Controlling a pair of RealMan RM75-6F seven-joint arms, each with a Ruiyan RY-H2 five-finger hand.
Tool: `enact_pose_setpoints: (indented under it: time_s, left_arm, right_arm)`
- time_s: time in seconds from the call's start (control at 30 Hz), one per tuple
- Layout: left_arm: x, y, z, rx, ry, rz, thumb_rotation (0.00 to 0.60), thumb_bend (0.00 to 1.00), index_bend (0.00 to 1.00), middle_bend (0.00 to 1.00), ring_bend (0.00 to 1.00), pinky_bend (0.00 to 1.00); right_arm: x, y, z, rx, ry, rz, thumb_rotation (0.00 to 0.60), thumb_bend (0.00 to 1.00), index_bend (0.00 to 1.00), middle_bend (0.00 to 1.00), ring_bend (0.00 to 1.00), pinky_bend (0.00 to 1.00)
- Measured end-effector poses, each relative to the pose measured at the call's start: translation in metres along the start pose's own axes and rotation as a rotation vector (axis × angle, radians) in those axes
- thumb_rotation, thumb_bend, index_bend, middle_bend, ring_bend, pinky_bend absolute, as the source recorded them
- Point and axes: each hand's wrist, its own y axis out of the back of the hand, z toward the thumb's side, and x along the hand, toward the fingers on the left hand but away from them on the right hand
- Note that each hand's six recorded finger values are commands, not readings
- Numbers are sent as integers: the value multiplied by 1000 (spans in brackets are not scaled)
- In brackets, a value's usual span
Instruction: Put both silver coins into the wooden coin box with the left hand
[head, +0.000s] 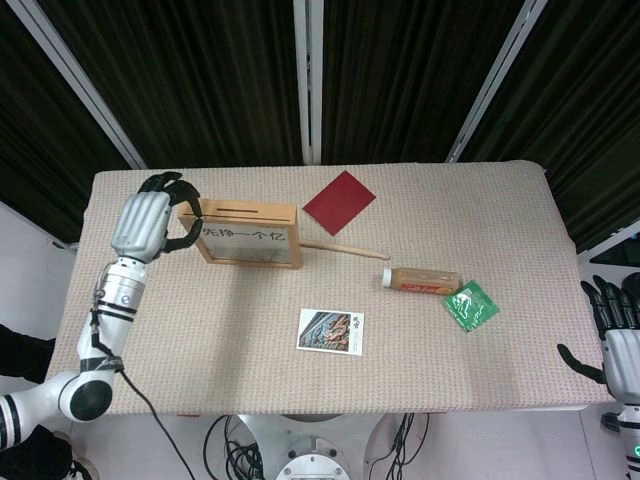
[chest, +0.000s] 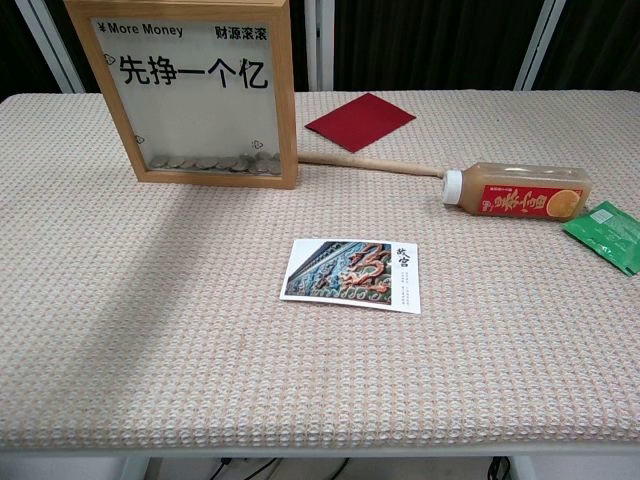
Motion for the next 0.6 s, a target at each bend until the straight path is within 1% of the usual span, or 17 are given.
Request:
enact_pose_setpoints:
  time_s: [0.1, 0.2, 0.3, 0.6]
  left_arm:
    - [16, -3, 15, -11, 4, -29, 600, 460, 638, 339, 139, 167]
    - [28, -9, 25, 6, 6, -47, 600, 460, 638, 339, 140, 167]
    - [36, -18, 28, 24, 13, -54, 600, 460, 638, 339, 139, 167]
    - [43, -33, 27, 7, 53, -80, 600, 461, 640, 336, 140, 167]
  right_arm:
    - [-1, -1, -2, -3, -4, 3, 600, 148, 0, 0, 0, 0]
    - [-2, -1, -3, -1, -6, 5, 600, 148, 0, 0, 0, 0]
    - [-2, -2, -5, -3, -9, 5, 600, 148, 0, 0, 0, 0]
    - [-3, -7, -9, -9, -23, 26, 600, 148, 0, 0, 0, 0]
